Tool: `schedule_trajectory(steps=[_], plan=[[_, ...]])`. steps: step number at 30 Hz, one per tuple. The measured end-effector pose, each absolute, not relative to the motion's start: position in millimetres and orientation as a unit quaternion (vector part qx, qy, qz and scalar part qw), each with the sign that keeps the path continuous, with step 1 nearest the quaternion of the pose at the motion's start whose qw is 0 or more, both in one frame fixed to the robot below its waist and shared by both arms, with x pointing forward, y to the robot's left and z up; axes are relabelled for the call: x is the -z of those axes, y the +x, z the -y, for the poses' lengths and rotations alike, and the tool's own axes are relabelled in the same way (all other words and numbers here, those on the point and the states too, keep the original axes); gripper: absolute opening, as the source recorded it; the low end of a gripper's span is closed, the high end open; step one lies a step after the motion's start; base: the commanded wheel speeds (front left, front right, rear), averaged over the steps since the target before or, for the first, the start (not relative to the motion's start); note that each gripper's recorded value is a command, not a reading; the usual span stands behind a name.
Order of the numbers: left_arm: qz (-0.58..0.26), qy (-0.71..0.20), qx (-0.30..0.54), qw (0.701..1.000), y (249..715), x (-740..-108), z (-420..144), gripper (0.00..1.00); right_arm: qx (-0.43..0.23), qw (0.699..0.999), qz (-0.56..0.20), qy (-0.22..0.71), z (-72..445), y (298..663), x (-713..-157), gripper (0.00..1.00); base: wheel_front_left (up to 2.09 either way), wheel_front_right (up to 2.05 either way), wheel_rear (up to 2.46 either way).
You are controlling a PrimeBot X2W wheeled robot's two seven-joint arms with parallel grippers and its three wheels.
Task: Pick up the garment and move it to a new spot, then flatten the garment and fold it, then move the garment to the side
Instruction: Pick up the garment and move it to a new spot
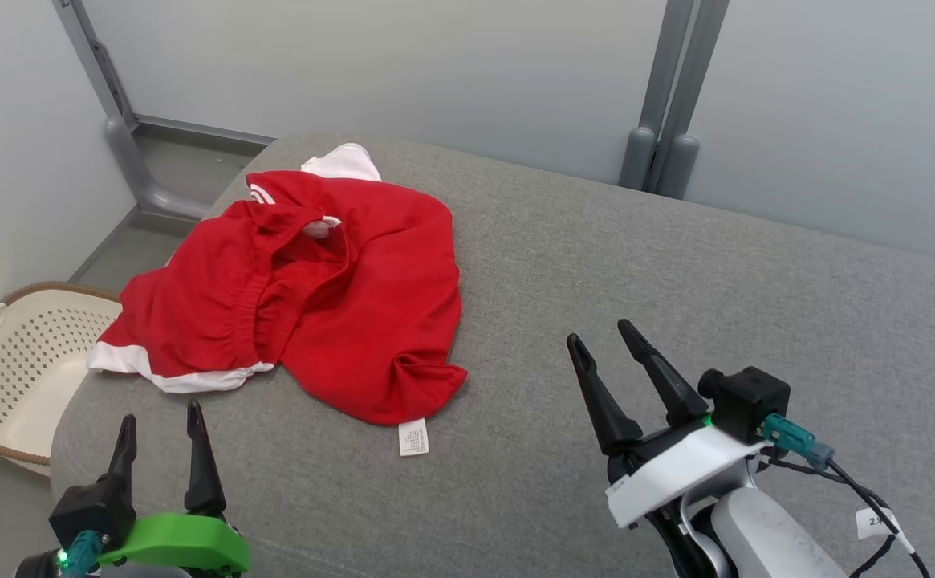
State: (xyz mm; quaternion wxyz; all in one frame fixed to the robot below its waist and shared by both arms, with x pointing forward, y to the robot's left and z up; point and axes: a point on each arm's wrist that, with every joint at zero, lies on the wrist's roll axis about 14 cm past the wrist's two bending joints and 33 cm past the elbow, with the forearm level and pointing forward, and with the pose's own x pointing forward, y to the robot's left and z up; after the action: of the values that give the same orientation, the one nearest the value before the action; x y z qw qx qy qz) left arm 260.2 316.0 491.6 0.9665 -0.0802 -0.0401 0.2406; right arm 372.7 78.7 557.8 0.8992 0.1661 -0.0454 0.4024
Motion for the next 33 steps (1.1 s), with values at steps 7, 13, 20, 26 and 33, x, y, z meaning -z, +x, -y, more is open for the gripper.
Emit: schedule_trajectory(steps=[7,13,20,26,33], plan=[[-0.013,-0.107,-0.213,0.971,285,-484,-323,1.00,-0.403,0.894,0.074,0.181,-73,376,-577,1.00,0.00,0.00,0.00],[-0.123,-0.076,-0.195,0.970,303,-475,-350,1.00,-0.398,0.894,0.097,0.181,-62,385,-589,1.00,0.00,0.00,0.00],[-0.194,-0.092,-0.179,0.960,336,-481,-369,1.00,-0.378,0.900,0.119,0.180,-41,396,-599,1.00,0.00,0.00,0.00],[-0.286,-0.135,-0.154,0.936,357,-448,-364,1.00,-0.353,0.910,0.128,0.176,-19,411,-599,1.00,0.00,0.00,0.00],[-0.377,-0.176,-0.142,0.898,370,-400,-351,1.00,-0.312,0.924,0.123,0.186,9,428,-590,1.00,0.00,0.00,0.00]])
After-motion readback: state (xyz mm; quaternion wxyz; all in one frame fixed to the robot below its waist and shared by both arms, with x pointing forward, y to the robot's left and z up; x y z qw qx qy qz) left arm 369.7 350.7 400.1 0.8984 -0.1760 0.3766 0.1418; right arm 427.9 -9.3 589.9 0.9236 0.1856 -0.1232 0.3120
